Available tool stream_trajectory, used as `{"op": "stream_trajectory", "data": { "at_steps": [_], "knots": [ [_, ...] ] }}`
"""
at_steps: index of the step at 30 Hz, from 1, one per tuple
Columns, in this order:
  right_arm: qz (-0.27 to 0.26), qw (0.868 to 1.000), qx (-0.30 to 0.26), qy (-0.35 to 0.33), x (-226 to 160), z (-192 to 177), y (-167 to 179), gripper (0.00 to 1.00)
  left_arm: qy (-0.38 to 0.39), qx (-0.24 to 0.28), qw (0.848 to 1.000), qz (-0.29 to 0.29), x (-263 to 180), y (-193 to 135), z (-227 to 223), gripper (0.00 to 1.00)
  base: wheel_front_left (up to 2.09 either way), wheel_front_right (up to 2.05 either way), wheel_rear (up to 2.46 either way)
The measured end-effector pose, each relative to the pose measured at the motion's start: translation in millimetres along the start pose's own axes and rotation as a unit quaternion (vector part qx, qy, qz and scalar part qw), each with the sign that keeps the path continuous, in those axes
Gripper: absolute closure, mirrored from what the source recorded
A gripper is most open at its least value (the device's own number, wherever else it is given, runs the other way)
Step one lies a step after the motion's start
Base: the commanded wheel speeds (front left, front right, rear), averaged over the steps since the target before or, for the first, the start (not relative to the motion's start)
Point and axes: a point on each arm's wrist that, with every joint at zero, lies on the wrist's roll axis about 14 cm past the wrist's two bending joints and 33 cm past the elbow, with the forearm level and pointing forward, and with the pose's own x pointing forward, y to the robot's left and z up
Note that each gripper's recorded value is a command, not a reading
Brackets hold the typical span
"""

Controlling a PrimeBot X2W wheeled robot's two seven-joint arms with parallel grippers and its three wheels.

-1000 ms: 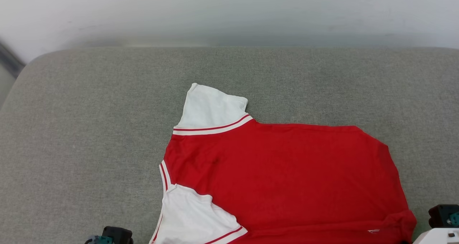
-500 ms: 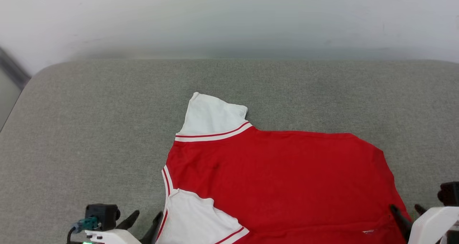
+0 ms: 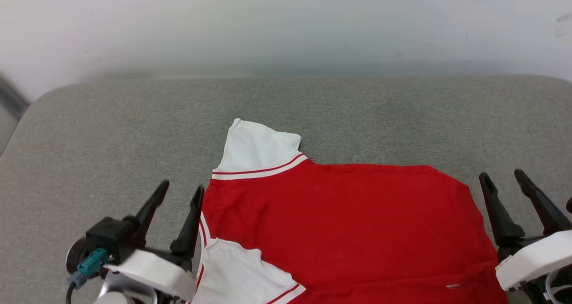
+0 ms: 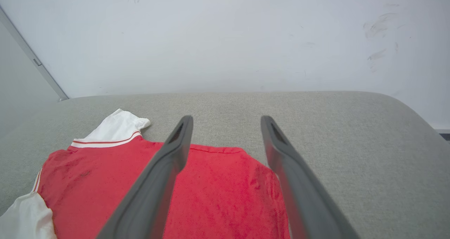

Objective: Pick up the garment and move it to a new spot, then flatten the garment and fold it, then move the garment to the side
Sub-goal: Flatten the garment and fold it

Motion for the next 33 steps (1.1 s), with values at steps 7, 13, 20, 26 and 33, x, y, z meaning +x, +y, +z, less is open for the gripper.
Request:
{"op": "stream_trajectory", "data": {
  "at_steps": [7, 13, 20, 26, 33],
  "knots": [
    [0.0, 0.998, -0.002, -0.063, 1.5, 7.3, 3.0, 0.0, -0.09, -0.008, 0.996, 0.009, 12.3, -11.4, 39.0, 0.0, 0.0, 0.0, 0.0],
    [-0.014, 0.997, 0.007, -0.072, 5.6, -1.7, -2.3, 0.0, -0.085, -0.013, 0.996, -0.005, 23.2, -13.7, 27.7, 0.0, 0.0, 0.0, 0.0],
    [-0.029, 0.997, 0.012, -0.076, 15.6, -9.4, -9.2, 0.0, -0.052, 0.026, 0.996, -0.066, 65.9, -11.0, 15.7, 0.0, 0.0, 0.0, 0.0],
    [-0.051, 0.997, 0.017, -0.055, 23.1, -31.0, -23.5, 0.0, 0.063, 0.061, 0.99, -0.111, 125.8, 0.6, -8.2, 0.0, 0.0, 0.0, 0.0],
    [-0.076, 0.996, 0.035, -0.023, 26.6, -58.7, -37.3, 0.0, 0.259, 0.094, 0.955, -0.107, 174.6, 37.6, -58.9, 0.0, 0.0, 0.0, 0.0]
  ]
}}
